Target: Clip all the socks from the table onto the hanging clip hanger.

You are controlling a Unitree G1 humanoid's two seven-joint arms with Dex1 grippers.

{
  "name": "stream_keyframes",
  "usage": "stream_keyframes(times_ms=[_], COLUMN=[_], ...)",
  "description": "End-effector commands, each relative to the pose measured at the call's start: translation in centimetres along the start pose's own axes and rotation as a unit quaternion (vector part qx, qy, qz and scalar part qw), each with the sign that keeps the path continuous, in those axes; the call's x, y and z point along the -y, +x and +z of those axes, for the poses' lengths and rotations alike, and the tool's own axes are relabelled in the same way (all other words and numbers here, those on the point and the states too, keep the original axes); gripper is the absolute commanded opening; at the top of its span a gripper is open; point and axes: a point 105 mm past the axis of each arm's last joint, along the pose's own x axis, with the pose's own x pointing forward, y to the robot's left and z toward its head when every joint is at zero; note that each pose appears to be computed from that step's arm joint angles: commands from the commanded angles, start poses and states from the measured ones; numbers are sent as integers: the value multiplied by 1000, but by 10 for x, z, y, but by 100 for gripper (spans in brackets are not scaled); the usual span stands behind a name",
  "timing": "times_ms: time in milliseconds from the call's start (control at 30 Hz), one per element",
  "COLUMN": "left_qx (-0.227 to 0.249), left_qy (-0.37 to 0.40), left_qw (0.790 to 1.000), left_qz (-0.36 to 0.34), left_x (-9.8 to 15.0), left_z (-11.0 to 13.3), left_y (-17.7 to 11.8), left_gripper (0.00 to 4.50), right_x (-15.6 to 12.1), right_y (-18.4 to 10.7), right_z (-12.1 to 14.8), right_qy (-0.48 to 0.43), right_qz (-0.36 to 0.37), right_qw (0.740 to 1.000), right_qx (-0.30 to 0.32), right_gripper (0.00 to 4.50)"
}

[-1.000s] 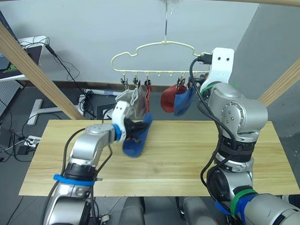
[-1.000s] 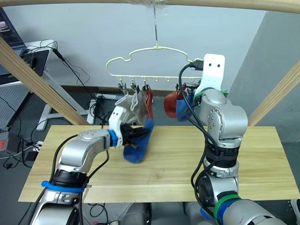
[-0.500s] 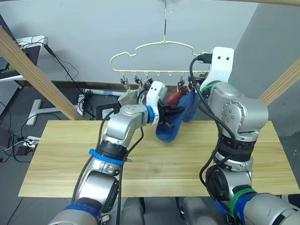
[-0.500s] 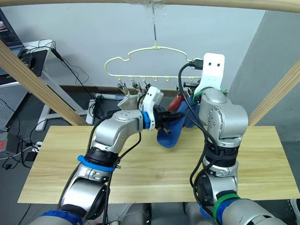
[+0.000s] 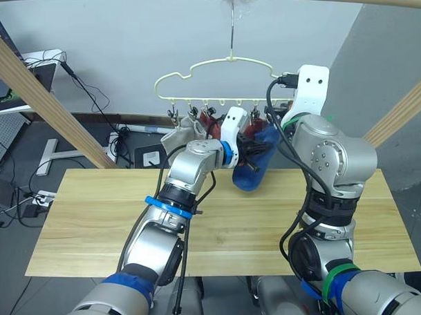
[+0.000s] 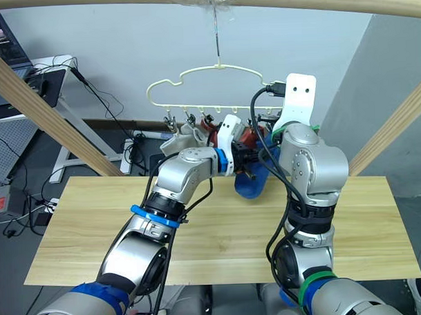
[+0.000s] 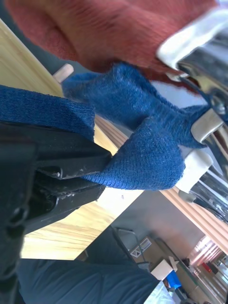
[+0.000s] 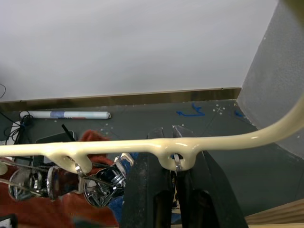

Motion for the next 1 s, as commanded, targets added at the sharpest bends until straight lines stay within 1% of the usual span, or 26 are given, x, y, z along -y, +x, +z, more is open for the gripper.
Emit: stream_keyframes(times_ms=[33,200,400,567,733,900,1000], left_qx=[26,36,32,35,71,95,100], left_qy=[20,14,9,9,11,10,7], left_qw=[999,999,999,999,997,995,995], left_qz=[-9,-13,-25,-29,-6,5,5], left_x=[5,7,13,16,10,7,7], left_z=[18,24,20,22,40,51,54], left_y=[4,10,15,18,20,22,22], left_gripper=[4,4,4,4,4,4,4], right_x=[0,1,1,1,2,1,1], right_y=[-6,-6,-6,-6,-6,-7,-7], right_z=[12,12,12,12,10,9,9], right_qy=[6,8,9,10,10,10,11], right_qz=[-1,-2,-4,-4,-4,-3,-2], right_qw=[1000,1000,1000,1000,1000,1000,1000], right_qx=[24,24,24,23,20,18,17], right_gripper=[0,0,0,0,0,0,0])
